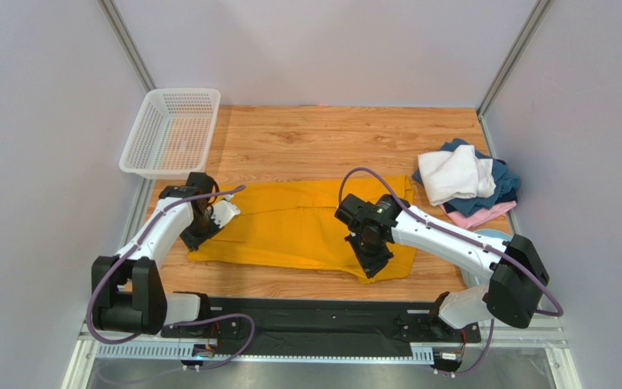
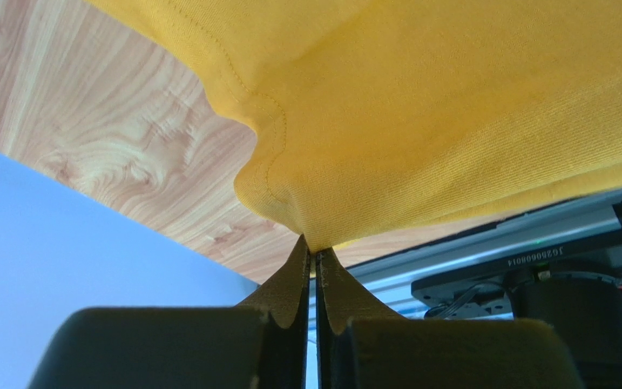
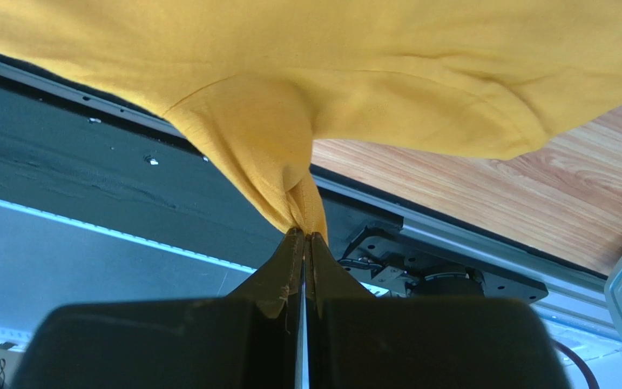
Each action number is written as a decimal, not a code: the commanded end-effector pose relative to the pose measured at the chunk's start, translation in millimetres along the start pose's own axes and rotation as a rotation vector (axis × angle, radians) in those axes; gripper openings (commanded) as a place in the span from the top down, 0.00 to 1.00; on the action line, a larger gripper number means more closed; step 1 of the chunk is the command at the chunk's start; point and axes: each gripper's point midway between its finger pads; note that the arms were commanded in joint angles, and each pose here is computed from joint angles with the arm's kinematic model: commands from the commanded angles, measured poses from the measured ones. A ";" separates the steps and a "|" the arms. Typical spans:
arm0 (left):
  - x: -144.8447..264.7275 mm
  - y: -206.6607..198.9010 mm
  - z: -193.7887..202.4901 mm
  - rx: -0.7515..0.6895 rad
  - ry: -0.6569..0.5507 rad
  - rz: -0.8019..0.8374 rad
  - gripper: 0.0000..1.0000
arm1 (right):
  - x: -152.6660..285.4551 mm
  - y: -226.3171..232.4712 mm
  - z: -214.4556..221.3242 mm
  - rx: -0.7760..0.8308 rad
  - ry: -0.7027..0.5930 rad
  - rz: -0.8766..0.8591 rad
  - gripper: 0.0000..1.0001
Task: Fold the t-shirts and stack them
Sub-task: Grap the side of the flattened tshirt closest away from the robot with both arms, then fold the other side of the tshirt into a rectangle
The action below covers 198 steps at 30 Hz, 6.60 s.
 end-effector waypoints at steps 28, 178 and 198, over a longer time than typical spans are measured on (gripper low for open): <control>-9.2 68.9 -42.3 -0.059 0.011 0.052 1.00 | 32.4 -6.3 -161.7 -0.112 -0.259 0.063 1.00; -36.9 29.2 -98.7 -0.002 -0.144 0.295 0.36 | -18.8 -40.8 -258.6 -0.273 -0.273 0.044 1.00; -30.1 76.9 -102.1 0.050 -0.169 0.084 0.36 | -15.1 -49.7 -270.5 -0.283 -0.315 0.077 1.00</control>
Point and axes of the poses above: each gripper's point midway between its finger pads, its own x axis back along the fingers, its own y axis along the line the jaws close on, z = x × y, and after that the axes turned 14 degrees about -x, right-handed
